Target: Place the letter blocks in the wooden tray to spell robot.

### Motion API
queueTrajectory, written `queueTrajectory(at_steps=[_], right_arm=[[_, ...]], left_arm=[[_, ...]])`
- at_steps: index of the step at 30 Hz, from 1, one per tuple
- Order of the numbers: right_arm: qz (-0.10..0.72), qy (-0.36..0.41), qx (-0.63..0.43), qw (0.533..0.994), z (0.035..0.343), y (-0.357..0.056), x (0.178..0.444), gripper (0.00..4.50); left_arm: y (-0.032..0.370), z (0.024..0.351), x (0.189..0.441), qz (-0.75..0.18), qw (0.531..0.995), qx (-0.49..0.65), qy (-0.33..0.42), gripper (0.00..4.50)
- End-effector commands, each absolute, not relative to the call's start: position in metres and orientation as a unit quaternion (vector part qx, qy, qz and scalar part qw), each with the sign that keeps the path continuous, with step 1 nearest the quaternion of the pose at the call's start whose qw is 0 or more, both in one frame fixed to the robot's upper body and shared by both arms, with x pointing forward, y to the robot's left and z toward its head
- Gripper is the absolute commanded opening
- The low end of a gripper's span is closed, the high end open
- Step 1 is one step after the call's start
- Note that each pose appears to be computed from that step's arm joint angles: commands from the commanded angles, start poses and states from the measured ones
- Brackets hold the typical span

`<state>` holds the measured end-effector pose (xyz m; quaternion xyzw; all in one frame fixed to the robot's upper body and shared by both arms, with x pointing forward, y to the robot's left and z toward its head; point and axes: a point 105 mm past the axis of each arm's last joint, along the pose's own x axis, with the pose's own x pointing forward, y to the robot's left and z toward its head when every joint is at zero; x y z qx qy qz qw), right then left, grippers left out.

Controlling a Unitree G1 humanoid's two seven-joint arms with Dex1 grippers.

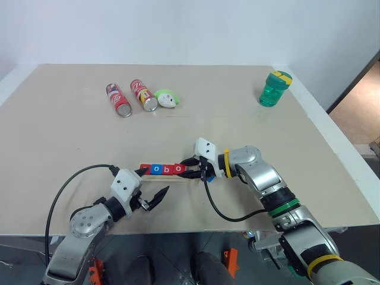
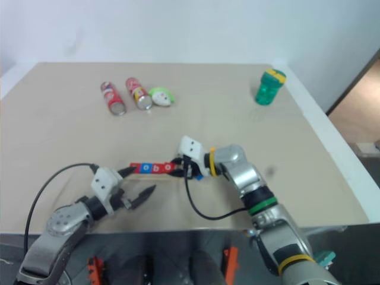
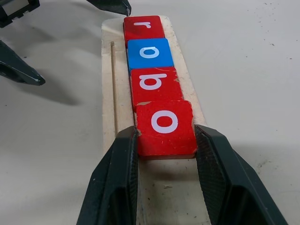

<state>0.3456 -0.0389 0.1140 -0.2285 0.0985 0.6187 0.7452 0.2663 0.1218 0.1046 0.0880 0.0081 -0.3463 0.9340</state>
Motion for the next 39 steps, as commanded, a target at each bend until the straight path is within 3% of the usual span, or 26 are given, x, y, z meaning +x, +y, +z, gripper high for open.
queueTrajectory(at_steps=[1,8,11,14,19,23,29,39], right_arm=[[0.627,0.088,-0.232,0.738,0.122,-0.036,0.345,2.2],[0.624,0.063,-0.189,0.755,0.143,-0.033,0.344,4.42],[0.608,0.045,-0.159,0.776,0.158,-0.034,0.347,4.42],[0.517,0.014,-0.066,0.853,0.191,-0.059,0.367,4.42],[0.431,0.03,-0.046,0.901,0.179,-0.11,0.362,4.42],[0.417,0.071,-0.067,0.904,0.155,-0.124,0.334,4.42],[0.414,0.084,-0.074,0.903,0.144,-0.115,0.307,4.42],[0.369,0.116,-0.078,0.919,0.111,-0.112,0.3,4.42]], left_arm=[[0.12,0.115,0.264,-0.349,0.933,0.092,-0.013,4.5],[0.118,0.114,0.264,-0.353,0.931,0.094,-0.012,4.5],[0.118,0.115,0.264,-0.355,0.93,0.094,-0.013,4.5],[0.113,0.121,0.26,-0.378,0.922,0.081,-0.021,4.5],[0.104,0.121,0.245,-0.442,0.893,0.081,0.0,4.5],[0.101,0.123,0.236,-0.49,0.868,0.074,0.021,4.5],[0.102,0.119,0.234,-0.527,0.844,0.093,0.041,4.5],[0.1,0.12,0.239,-0.526,0.844,0.102,0.036,4.5]])
